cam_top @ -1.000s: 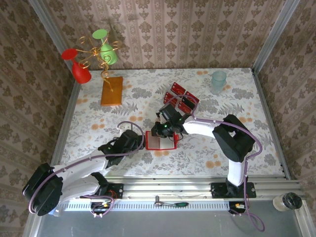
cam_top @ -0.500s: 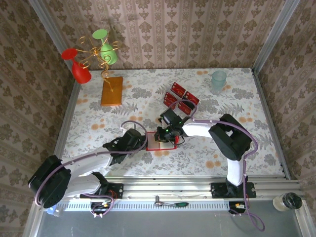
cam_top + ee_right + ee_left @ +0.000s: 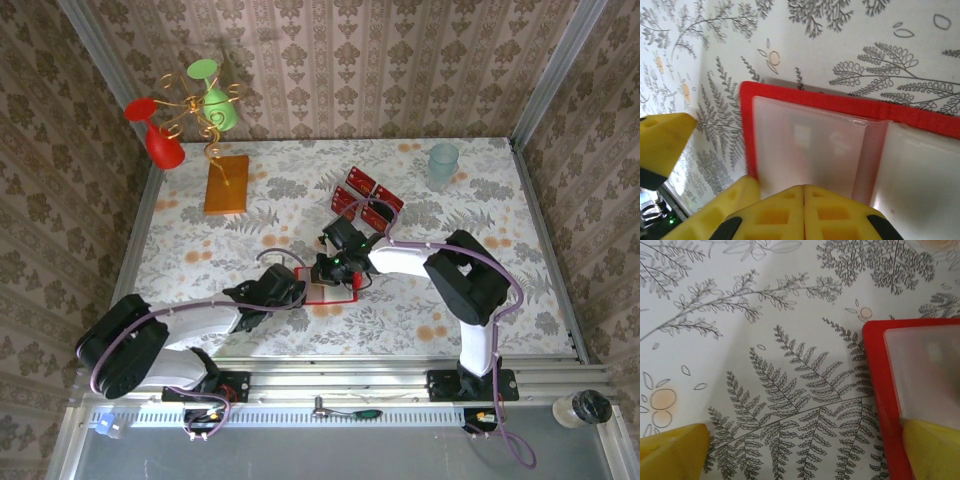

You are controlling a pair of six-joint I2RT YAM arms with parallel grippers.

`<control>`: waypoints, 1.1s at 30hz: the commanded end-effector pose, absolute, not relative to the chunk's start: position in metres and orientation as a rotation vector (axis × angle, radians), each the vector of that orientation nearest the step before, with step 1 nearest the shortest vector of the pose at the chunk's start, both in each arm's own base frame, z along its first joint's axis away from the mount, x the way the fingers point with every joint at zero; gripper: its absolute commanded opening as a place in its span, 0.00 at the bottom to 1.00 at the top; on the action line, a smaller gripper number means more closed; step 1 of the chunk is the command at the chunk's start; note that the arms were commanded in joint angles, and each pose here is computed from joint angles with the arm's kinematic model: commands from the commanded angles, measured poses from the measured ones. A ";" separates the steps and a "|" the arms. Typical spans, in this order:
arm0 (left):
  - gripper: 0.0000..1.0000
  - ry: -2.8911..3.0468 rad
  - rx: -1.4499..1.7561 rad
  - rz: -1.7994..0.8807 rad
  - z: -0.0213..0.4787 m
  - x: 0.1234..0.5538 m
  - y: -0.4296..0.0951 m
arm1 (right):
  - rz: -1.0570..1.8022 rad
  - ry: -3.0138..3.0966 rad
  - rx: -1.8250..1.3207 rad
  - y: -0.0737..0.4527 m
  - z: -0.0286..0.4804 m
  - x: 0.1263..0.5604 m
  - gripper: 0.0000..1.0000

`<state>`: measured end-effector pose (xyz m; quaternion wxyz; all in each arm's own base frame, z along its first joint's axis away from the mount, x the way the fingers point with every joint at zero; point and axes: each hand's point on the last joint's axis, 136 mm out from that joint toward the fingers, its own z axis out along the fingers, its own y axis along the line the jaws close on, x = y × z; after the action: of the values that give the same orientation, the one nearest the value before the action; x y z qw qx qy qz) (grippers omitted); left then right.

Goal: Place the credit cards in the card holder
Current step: Turn over the card slot at the card holder, then pick up the credit card from the storage box.

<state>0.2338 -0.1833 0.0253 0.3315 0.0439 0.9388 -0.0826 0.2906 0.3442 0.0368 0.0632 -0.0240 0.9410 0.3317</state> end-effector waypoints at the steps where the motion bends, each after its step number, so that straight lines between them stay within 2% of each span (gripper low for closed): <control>1: 1.00 2.429 0.118 -0.229 0.031 0.239 -0.193 | 0.974 2.753 -0.068 0.330 0.080 0.312 0.11; 3: 1.00 2.429 0.113 -0.219 0.030 0.238 -0.191 | 0.900 2.731 -0.061 0.313 0.094 0.325 0.16; 6: 1.00 2.426 0.104 -0.209 0.029 0.237 -0.188 | 0.695 2.722 -0.088 0.282 0.107 0.344 0.36; 10: 1.00 2.421 0.093 -0.194 0.029 0.237 -0.184 | 0.390 2.741 -0.141 0.239 0.112 0.366 0.47; 21: 1.00 2.439 0.086 -0.163 0.022 0.234 -0.175 | -0.111 2.718 -0.305 0.193 0.114 0.412 0.47; 33: 1.00 2.432 0.090 -0.168 0.025 0.236 -0.177 | -0.372 2.674 -0.407 0.178 0.111 0.438 0.46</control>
<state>0.2341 -0.1815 0.0232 0.3372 0.0441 0.9377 -0.0707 0.4367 0.1901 0.1137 0.2169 -0.1240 0.9648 -0.0817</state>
